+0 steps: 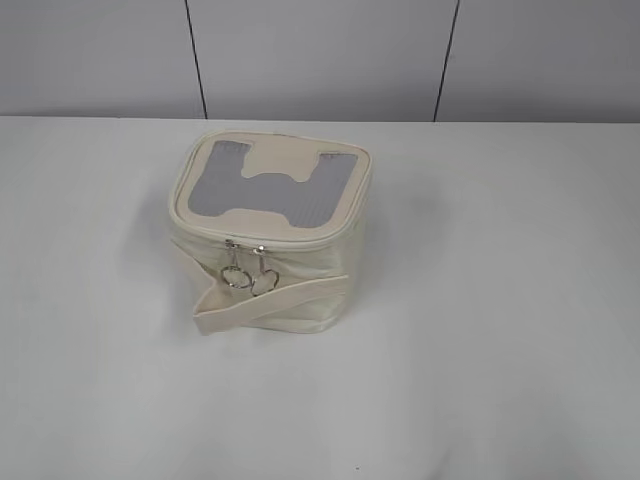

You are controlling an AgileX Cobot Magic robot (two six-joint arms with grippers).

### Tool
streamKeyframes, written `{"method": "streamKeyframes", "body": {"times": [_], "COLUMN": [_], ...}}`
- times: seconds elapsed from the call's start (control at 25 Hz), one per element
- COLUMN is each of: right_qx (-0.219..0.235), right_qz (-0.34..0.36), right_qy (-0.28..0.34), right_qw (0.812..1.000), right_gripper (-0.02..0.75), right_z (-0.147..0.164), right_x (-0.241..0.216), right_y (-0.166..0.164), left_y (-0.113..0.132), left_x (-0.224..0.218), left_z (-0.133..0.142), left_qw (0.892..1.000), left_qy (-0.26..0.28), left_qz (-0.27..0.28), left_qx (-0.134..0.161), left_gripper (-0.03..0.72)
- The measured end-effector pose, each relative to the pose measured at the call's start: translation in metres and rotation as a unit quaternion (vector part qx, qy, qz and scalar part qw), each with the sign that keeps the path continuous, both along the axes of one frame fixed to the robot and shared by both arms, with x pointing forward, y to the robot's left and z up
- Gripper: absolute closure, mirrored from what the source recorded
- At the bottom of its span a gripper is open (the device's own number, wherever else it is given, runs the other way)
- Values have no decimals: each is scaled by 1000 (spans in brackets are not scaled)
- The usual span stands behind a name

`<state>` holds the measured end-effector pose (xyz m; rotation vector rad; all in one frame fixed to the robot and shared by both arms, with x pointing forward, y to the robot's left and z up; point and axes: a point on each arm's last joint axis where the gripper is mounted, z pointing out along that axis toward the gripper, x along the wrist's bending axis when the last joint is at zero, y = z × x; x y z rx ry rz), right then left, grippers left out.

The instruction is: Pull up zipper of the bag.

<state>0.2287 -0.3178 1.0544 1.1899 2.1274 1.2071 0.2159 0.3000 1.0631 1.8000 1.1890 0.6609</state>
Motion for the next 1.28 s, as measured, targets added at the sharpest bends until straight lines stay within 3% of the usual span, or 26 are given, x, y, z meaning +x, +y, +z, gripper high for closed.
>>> {"method": "streamKeyframes", "body": {"times": [0.2, 0.88, 1.04, 1.16, 1.28], "right_qx": [17, 21, 16, 10, 6], "right_qz": [0, -8, -98, -188, -255], "right_qy": [-41, -55, -57, -58, -59], "right_qw": [999, 998, 993, 980, 965], "right_gripper": [348, 391, 391, 391, 391], "right_z": [-1, -1, -1, -1, -1], "right_x": [9, 11, 9, 7, 6], "right_y": [6, 8, 8, 8, 9], "left_y": [-7, -7, -9, -11, -12], "left_x": [8, 9, 10, 12, 12], "left_z": [0, 0, 0, 0, 0], "left_qw": [999, 999, 998, 991, 986], "left_qy": [-34, -41, -43, -45, -46], "left_qz": [-14, -13, 48, 121, 156], "left_qx": [-32, -30, -28, -25, -24], "left_gripper": [448, 449, 449, 449, 449]}}
